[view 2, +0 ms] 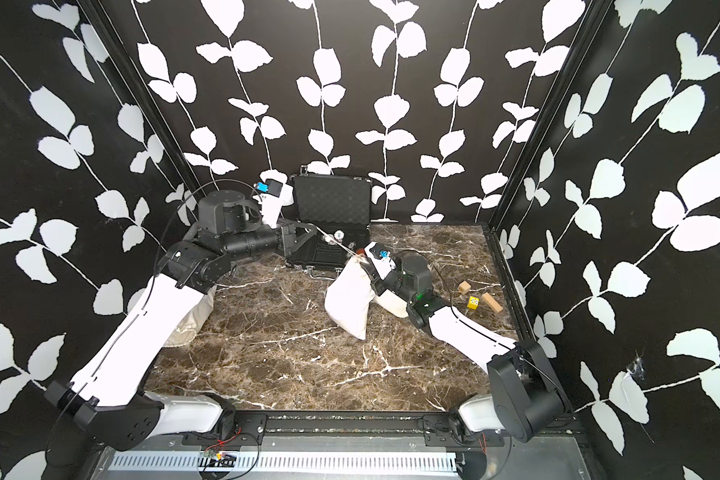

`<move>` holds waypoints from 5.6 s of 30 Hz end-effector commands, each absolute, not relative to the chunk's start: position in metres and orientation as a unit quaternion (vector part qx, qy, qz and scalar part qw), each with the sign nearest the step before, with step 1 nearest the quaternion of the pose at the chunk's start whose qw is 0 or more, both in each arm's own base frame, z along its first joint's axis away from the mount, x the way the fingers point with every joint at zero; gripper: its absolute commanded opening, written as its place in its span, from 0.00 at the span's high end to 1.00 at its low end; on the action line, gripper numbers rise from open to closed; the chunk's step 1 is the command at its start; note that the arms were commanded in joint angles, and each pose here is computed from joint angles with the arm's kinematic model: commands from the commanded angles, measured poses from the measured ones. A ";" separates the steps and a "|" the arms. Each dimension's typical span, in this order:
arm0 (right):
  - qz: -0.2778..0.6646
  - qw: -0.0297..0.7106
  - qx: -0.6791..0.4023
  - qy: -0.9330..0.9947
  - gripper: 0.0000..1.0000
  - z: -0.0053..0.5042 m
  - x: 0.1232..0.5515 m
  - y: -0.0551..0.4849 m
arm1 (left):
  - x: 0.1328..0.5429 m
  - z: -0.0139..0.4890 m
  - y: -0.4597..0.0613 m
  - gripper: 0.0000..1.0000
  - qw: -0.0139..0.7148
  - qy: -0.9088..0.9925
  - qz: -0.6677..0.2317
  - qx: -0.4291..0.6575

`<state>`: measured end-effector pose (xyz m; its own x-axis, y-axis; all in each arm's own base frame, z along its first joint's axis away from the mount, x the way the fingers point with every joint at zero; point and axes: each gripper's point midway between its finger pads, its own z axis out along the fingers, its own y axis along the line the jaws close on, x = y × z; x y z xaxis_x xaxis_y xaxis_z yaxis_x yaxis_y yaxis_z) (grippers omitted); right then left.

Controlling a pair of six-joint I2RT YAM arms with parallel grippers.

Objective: Close the soil bag
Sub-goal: Frap the soil bag at the center of the board.

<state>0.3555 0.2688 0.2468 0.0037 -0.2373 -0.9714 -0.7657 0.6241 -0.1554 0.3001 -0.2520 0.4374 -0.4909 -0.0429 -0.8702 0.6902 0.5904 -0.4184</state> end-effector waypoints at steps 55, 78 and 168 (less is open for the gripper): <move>-0.103 0.400 -0.218 0.884 0.86 0.132 0.371 0.085 | 0.295 0.524 -0.158 1.00 0.603 0.695 -0.378 0.100; 0.217 0.539 -0.374 0.723 0.94 0.287 0.324 0.228 | 0.317 0.327 -0.317 0.45 0.488 0.751 -0.279 0.347; 0.270 0.634 -0.343 0.639 0.46 0.349 0.333 0.327 | 0.288 0.414 -0.305 1.00 0.439 0.723 -0.467 0.256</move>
<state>0.3320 0.3194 0.3047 -0.0508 -0.2005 -0.9784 -0.7775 0.6228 -0.0872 0.2944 -0.3057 0.3718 -0.5685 0.0115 -0.8226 0.7205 0.4896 -0.4911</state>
